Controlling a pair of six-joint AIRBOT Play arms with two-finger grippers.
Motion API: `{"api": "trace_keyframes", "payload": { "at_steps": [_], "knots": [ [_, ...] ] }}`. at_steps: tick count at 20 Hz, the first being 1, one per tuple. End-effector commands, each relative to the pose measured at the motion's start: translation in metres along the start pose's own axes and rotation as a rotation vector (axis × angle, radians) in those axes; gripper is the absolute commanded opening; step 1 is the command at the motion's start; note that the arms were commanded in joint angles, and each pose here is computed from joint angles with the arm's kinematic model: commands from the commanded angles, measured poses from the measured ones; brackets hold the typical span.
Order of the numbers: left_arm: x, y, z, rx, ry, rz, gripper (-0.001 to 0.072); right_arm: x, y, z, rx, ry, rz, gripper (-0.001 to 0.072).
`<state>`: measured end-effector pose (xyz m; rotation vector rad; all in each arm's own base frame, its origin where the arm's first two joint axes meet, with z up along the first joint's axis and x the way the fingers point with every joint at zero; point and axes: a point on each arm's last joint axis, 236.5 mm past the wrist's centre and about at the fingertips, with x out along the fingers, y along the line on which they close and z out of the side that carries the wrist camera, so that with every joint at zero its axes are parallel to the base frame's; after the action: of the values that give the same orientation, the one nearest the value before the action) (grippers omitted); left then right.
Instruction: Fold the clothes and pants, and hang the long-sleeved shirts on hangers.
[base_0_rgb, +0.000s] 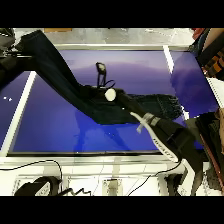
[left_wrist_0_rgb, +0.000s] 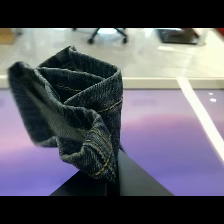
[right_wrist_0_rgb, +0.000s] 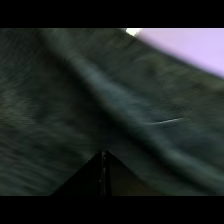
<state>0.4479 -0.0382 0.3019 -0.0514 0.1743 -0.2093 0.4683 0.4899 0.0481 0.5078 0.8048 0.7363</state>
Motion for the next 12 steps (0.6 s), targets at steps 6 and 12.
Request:
{"api": "trace_keyframes", "payload": {
  "at_steps": [6,12],
  "knots": [
    [0.009,-0.043,-0.008,-0.024,0.022,-0.105,0.0023,0.010,0.012,-0.063,-0.064,0.213,-0.032,0.0056],
    [0.037,-0.123,-0.063,-0.175,0.190,-0.332,0.0023,-0.111,-0.144,0.074,0.007,0.139,-0.319,0.0057]
  ]
}}
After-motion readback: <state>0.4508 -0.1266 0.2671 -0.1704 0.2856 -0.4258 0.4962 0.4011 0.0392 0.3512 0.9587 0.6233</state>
